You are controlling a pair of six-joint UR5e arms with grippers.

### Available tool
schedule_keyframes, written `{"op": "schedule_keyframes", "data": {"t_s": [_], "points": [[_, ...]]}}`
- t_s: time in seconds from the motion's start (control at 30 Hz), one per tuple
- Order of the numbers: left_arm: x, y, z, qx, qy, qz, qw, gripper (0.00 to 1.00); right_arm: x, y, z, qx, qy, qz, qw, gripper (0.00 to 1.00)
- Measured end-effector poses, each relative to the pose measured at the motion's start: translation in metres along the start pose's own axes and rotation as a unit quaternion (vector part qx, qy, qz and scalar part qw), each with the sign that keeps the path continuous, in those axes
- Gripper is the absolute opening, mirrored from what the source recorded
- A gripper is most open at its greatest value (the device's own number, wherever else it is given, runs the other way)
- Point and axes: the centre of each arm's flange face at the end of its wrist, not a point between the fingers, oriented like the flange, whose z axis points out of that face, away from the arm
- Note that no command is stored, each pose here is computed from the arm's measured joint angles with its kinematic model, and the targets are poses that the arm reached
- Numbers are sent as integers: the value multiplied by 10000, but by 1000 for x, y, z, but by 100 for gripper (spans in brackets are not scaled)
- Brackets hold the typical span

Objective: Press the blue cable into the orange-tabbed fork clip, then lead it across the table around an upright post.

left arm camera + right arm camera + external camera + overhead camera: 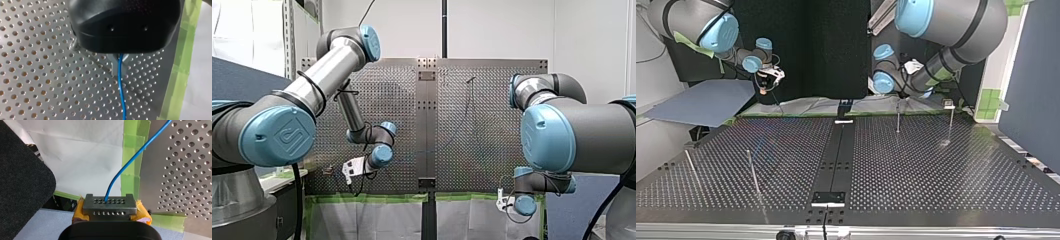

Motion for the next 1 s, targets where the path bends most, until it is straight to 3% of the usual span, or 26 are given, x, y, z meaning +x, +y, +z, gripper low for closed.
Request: {"op": "schedule_keyframes", "data": {"t_s": [0.37, 0.83, 1.0], "points": [[6, 25, 12, 3, 125, 54, 9999, 9, 0, 0, 0, 0, 0, -4, 10000, 0], [2, 11, 18, 566, 61, 268, 9980, 9, 0, 0, 0, 0, -6, -12, 10000, 0], [-12, 10, 17, 546, -5, 193, 9983, 9, 0, 0, 0, 0, -10, -14, 10000, 0]]}}
